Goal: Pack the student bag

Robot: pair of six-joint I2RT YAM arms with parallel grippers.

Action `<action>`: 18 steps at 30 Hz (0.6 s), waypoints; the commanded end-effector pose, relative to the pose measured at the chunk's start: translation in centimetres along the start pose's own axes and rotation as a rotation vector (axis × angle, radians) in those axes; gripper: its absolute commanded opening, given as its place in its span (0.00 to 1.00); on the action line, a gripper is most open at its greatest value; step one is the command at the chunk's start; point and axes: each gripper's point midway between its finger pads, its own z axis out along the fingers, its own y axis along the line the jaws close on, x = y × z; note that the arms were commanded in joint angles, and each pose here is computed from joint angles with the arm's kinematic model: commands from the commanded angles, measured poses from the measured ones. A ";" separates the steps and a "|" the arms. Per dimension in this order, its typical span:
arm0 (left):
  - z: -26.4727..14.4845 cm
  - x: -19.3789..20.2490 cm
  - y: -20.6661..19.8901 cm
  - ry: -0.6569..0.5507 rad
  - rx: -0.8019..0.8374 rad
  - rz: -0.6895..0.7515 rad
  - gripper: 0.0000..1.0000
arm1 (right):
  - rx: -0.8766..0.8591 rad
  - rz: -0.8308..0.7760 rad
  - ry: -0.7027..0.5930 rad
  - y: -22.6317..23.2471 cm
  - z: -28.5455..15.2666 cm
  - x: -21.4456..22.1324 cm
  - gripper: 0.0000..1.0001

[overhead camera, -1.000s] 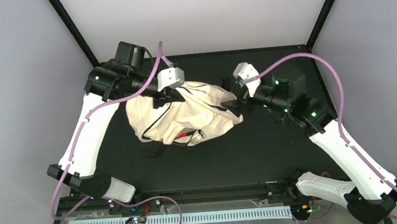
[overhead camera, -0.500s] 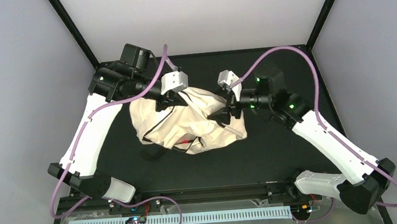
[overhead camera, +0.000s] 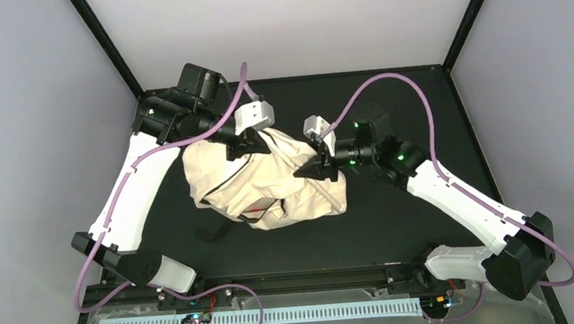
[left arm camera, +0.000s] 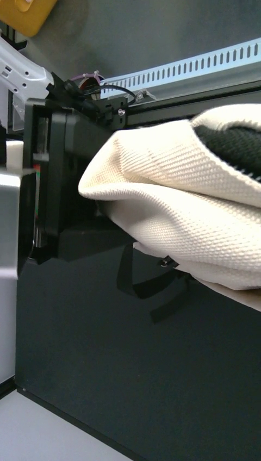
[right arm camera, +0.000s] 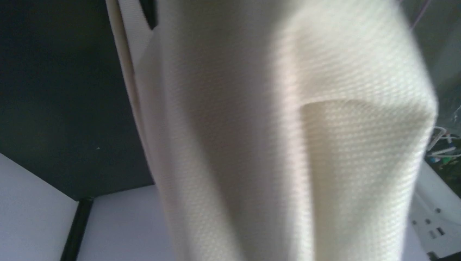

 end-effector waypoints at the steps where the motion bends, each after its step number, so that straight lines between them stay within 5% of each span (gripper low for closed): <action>1: -1.7 -5.9 1.4 -0.197 -0.084 0.143 0.10 | -0.002 0.145 0.022 -0.3 1.3 1.1 0.28; 5: -2.2 -6.0 4.8 -0.175 -0.255 0.069 0.73 | 0.170 0.278 0.035 -3.3 1.1 2.0 0.02; 7: -3.3 -6.2 6.9 -0.181 -0.390 0.041 0.93 | 0.243 0.347 0.024 -4.6 0.5 2.4 0.01; 11: -6.8 -7.6 9.4 -0.205 -0.597 0.028 0.99 | 0.358 0.507 -0.016 -6.7 -0.4 3.3 0.01; 18: -10.3 -9.7 6.4 -0.262 -0.609 0.028 0.99 | 0.445 0.538 -0.056 -8.3 -1.1 3.5 0.01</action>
